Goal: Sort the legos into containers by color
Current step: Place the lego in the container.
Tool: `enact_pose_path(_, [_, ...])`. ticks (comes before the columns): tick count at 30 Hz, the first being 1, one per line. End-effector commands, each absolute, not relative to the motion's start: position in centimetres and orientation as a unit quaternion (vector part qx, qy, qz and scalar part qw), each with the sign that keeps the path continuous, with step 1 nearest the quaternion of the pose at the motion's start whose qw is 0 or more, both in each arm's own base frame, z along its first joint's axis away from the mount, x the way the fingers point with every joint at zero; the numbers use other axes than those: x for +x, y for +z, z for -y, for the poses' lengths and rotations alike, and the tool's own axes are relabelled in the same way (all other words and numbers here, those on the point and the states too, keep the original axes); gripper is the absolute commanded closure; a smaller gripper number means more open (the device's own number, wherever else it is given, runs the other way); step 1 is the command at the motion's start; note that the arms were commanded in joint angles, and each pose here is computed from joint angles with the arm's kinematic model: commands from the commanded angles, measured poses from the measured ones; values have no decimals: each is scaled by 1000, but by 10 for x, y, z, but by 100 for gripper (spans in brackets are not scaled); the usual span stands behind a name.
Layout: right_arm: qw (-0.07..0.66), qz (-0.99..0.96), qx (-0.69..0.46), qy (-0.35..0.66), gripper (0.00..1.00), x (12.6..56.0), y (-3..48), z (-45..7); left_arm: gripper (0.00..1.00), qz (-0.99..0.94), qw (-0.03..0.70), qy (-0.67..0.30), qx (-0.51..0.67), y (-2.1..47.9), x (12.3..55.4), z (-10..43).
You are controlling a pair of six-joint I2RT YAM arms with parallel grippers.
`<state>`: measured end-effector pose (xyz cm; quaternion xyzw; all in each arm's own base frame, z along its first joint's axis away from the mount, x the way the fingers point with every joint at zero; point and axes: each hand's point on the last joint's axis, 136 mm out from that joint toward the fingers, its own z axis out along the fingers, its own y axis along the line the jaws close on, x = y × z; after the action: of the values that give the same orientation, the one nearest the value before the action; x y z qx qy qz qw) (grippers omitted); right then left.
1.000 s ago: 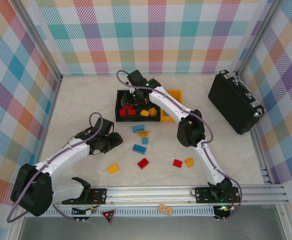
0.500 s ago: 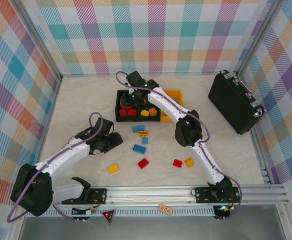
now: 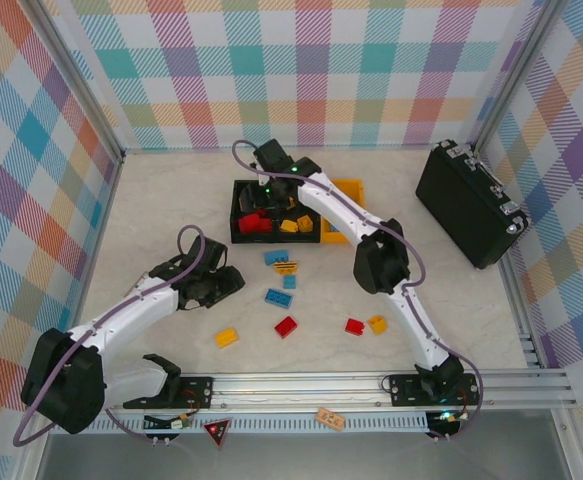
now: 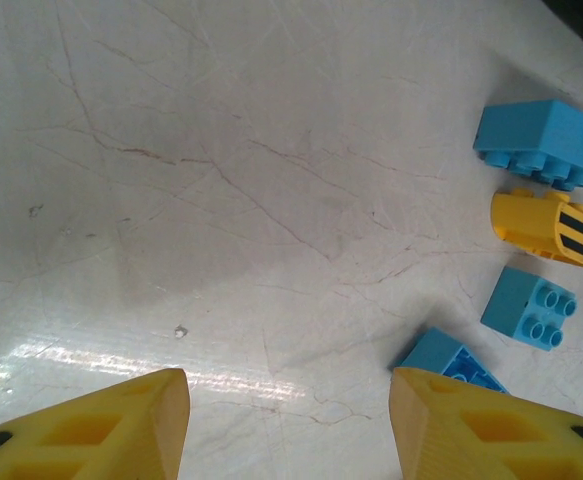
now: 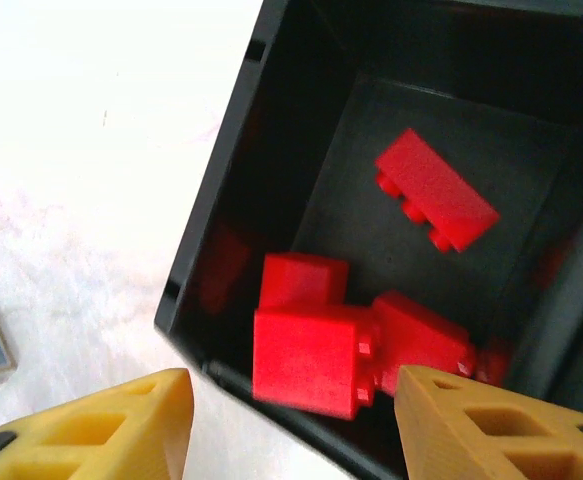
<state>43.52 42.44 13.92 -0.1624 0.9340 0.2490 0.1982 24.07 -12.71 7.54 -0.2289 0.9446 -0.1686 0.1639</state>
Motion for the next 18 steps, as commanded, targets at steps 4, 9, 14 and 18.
enact_pose_path(4, [267,-903,-179,284,44,409,216,-406,44,-950,158,-150,-226,82,233,118])
enact_pose_path(9, [263,-906,-174,281,44,383,212,-382,43,-953,151,-150,-217,83,231,120])
enact_pose_path(14, [251,-916,-164,266,44,357,200,-354,43,-957,142,-165,-191,83,234,134])
enact_pose_path(18, [242,-928,-149,240,43,332,187,-323,43,-961,135,-188,-149,84,239,158])
